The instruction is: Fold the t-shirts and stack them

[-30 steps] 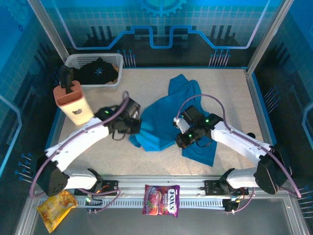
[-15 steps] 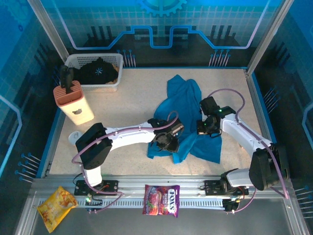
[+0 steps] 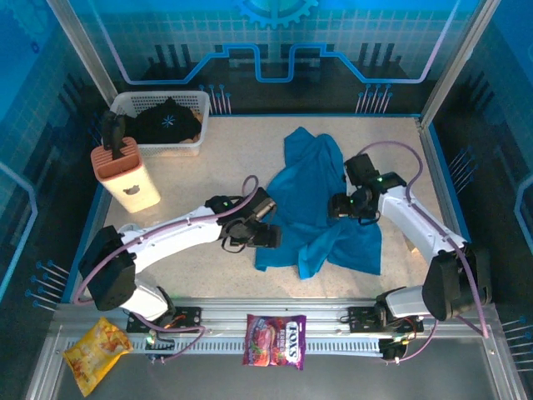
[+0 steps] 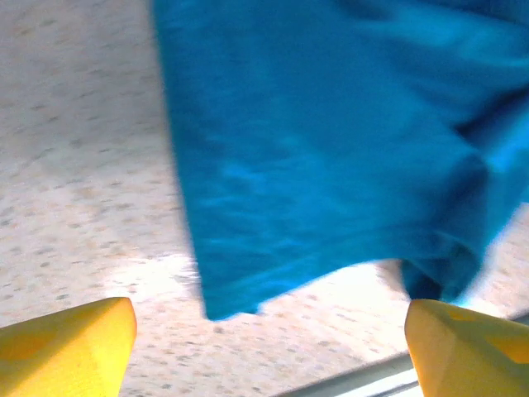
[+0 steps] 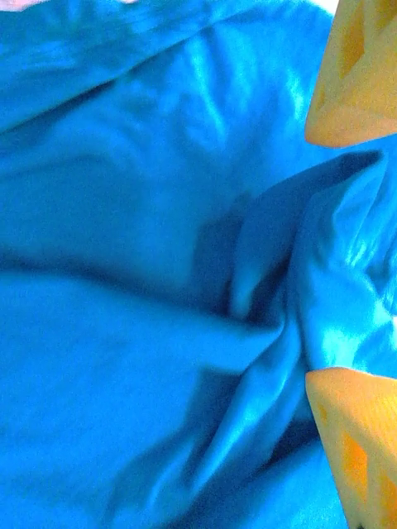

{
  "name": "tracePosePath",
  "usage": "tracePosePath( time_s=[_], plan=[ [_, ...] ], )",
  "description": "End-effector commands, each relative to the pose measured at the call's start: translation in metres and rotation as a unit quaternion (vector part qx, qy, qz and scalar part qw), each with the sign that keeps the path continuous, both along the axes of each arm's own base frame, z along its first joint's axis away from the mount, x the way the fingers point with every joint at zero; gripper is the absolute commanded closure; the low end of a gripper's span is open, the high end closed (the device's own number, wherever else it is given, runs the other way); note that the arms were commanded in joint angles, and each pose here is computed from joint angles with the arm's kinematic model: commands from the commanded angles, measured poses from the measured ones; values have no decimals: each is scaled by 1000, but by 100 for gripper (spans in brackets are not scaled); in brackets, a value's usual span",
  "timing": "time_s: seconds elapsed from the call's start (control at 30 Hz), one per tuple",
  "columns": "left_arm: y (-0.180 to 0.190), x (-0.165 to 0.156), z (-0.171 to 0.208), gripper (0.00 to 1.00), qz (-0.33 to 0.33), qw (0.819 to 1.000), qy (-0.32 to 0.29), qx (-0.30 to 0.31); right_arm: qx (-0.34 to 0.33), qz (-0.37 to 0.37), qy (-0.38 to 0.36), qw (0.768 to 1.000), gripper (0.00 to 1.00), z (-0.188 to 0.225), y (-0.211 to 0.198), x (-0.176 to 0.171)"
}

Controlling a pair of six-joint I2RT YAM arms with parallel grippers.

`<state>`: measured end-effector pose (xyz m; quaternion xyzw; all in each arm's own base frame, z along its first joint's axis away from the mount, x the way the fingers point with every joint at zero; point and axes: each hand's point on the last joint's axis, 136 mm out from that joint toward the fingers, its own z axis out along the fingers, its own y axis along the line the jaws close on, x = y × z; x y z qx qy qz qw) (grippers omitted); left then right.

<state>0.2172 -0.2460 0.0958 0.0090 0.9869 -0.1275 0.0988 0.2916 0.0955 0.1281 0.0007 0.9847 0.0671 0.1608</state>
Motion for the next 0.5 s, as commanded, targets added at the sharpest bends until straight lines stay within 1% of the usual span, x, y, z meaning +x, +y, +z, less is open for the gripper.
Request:
tracePosePath(
  time_s=[0.0, 0.07, 0.17, 0.23, 0.27, 0.33, 0.4, 0.47],
  plan=[
    [1, -5, -29, 17, 22, 999, 32, -2, 28, 32, -13, 999, 24, 17, 17, 24],
    [-3, -3, -39, 20, 23, 999, 38, -3, 25, 36, -17, 999, 23, 18, 21, 44],
    [-15, -1, -53, 25, 20, 998, 49, -16, 20, 31, -9, 999, 22, 7, 20, 77],
    [-20, 1, -59, 29, 21, 998, 54, -24, 5, 21, -1, 1000, 21, -5, 15, 99],
    [-23, 2, -63, 33, 22, 998, 57, -27, -4, 15, 4, 1000, 21, -12, 11, 112],
    [-26, 3, -69, 47, 25, 997, 59, -32, -21, 6, 11, 1000, 20, -26, 3, 135],
    [-29, 5, -76, 67, 30, 997, 62, -34, -45, -3, 17, 999, 20, -41, -7, 158],
    [-31, 5, -82, 85, 33, 997, 66, -33, -70, -8, 26, 997, 20, -55, -17, 177]
  ],
)
